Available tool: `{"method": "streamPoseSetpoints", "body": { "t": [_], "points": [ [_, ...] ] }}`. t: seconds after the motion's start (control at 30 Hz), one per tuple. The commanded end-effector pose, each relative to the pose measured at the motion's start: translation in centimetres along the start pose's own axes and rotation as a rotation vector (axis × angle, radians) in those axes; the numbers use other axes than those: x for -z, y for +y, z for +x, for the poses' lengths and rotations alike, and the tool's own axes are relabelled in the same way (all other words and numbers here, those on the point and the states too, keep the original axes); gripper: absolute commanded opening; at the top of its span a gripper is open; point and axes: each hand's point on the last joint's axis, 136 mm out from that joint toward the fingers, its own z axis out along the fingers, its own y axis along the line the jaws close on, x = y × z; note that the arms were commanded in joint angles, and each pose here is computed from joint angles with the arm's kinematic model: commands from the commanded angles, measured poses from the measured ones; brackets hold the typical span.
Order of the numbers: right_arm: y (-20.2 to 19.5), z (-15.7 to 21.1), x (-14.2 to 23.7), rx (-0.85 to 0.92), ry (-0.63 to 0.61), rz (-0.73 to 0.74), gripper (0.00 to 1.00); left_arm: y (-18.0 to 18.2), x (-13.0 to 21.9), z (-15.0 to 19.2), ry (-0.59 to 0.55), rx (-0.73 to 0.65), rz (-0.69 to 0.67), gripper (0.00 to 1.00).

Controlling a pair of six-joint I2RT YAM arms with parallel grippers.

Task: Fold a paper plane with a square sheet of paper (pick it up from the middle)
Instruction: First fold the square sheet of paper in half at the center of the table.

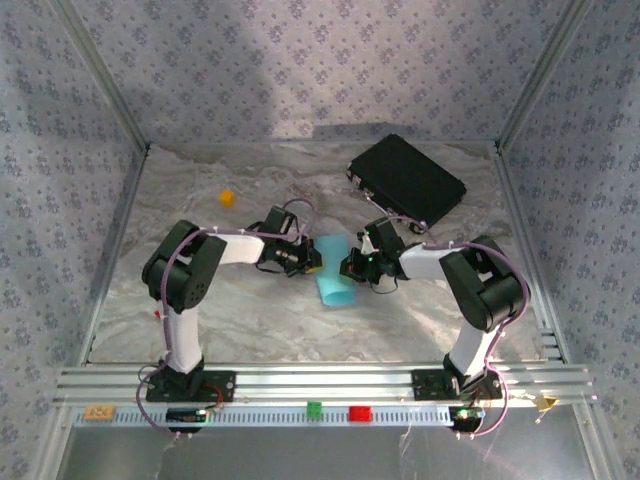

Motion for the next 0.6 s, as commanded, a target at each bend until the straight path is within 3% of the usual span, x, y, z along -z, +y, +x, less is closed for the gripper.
{"method": "streamPoseSetpoints", "body": {
  "t": [0.0, 0.27, 0.57],
  "points": [
    [-5.2, 2.7, 0.0, -0.086, 0.06, 0.188, 0.0, 2.4, -0.1, 0.0, -0.011, 0.013, -0.068, 0.0],
    [-5.1, 2.6, 0.3, -0.081, 0.054, 0.192, 0.0, -2.0, 1.3, -2.1, -0.035, -0.044, -0.004, 0.03],
    [-5.1, 2.6, 0.3, -0.083, 0.055, 0.194, 0.0, 0.1, -0.1, -2.3, 0.011, -0.015, -0.064, 0.01]
  ]
}}
